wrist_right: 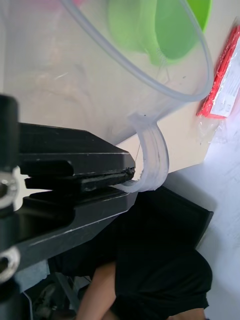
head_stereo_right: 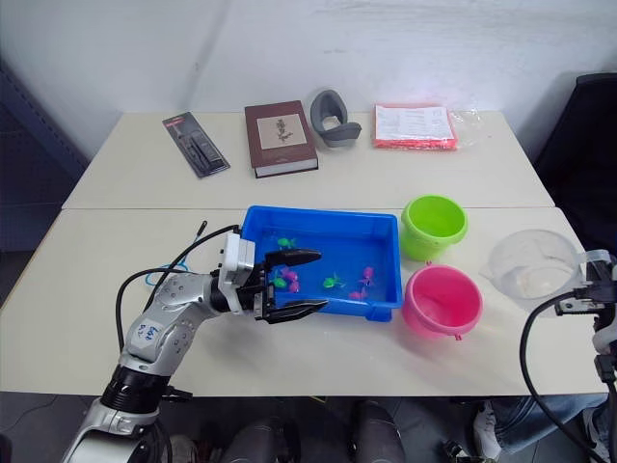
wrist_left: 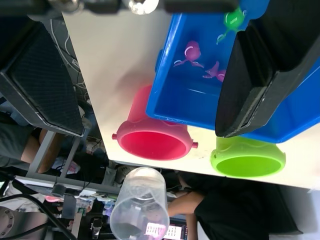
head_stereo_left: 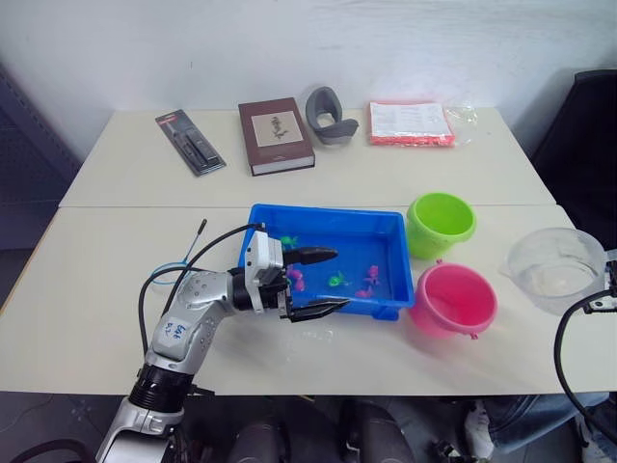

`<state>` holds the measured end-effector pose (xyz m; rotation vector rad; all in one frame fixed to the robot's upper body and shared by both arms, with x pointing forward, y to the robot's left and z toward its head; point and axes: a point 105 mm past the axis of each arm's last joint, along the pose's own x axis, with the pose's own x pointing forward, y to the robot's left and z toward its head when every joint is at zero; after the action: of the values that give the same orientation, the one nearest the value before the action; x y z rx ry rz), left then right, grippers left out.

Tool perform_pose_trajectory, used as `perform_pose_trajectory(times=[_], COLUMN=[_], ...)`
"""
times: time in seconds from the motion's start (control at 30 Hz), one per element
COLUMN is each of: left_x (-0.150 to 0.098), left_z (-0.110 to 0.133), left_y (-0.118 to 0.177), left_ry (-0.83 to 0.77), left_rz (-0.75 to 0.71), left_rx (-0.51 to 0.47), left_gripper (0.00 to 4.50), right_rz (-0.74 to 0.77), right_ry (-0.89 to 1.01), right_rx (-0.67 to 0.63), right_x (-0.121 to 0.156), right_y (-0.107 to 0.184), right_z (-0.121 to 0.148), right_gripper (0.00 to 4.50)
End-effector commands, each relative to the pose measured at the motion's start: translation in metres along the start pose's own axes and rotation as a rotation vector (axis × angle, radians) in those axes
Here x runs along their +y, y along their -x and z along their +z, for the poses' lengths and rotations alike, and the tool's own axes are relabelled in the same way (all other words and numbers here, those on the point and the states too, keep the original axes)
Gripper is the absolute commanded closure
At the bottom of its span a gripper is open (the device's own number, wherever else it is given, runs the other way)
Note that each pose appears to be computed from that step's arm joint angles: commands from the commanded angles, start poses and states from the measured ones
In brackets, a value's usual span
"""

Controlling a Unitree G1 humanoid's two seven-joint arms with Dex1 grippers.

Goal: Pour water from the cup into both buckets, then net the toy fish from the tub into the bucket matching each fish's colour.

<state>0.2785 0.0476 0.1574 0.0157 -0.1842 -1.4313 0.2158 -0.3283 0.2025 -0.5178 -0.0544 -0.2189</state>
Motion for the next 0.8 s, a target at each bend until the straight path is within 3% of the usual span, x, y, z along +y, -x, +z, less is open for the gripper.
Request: perform_pose_trajectory(times=[0.03, 0.43, 0.8], left_x=[0.000, 0.003, 0.004], left_z=[0.006, 0.006, 0.006], left_y=[-0.001, -0.001, -0.002], left_ry=[-0.041, -0.060, -0.073], left_rz=[-0.027, -0.031, -0.029], left_rx=[-0.011, -0.008, -0.011], left_gripper=[0.00, 0.00, 0.00], right_rz=[0.032, 0.118, 0.101], right_ry=[0.141, 0.365, 0.483], right_rx=[-0.081, -0.146, -0.191], right_x=[0.005, 0.025, 0.029], right_y=[0.001, -0.002, -0.002], right_z=[0.020, 0.022, 0.029], right_gripper=[4.43, 4.43, 4.43])
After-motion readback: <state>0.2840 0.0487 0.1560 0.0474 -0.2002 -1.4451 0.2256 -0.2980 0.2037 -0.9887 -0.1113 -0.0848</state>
